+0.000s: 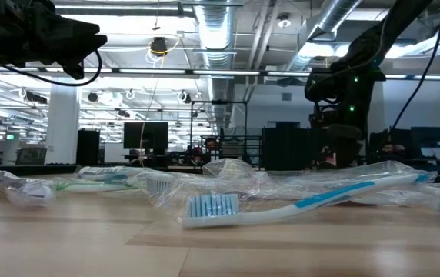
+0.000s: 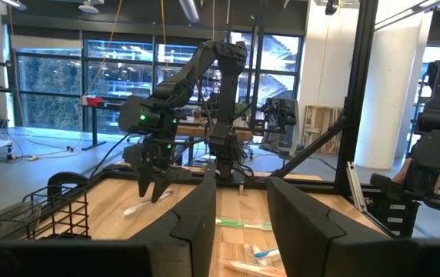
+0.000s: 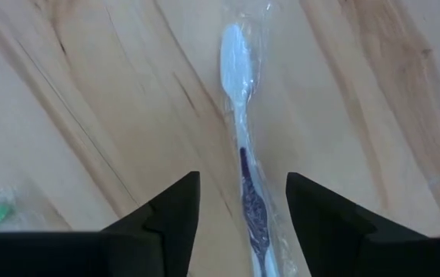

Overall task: Pick & Place toothbrushing station
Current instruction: Put the purple toothbrush into the mesh organizer

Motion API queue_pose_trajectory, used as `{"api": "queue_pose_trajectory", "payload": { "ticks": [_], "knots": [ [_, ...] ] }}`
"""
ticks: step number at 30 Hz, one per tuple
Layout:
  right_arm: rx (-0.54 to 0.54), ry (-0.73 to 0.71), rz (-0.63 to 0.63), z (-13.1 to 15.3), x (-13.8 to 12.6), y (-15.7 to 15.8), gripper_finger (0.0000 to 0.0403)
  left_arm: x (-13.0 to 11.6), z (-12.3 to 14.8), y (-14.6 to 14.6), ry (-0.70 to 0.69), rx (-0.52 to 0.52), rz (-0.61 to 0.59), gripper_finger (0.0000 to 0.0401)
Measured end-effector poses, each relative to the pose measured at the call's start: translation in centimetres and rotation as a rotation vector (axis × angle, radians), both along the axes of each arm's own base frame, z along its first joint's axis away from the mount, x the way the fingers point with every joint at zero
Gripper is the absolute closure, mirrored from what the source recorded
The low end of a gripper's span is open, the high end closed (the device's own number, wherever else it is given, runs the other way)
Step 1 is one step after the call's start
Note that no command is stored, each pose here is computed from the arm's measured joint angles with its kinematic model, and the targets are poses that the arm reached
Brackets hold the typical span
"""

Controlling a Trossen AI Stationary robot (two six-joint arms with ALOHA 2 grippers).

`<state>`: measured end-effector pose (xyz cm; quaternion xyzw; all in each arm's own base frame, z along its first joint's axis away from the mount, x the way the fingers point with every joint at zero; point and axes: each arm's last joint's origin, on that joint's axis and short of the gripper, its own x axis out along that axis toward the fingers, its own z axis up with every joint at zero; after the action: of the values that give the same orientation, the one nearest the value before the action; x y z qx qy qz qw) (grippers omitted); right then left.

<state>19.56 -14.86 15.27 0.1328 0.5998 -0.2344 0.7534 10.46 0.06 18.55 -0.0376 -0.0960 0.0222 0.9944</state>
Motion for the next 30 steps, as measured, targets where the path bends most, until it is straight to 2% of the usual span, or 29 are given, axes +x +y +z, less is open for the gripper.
{"api": "queue_pose_trajectory", "payload": {
  "ticks": [12,30],
  "knots": [
    [-0.008,0.008,0.041,0.0,0.0,0.0,0.0234,0.0,0.0,0.0,0.000,0.000,0.000,0.0288],
    [-0.032,0.015,-0.010,0.0,-0.7,-1.0,0.0251,0.0,0.0,0.0,0.000,0.000,0.000,0.0288]
  ]
}}
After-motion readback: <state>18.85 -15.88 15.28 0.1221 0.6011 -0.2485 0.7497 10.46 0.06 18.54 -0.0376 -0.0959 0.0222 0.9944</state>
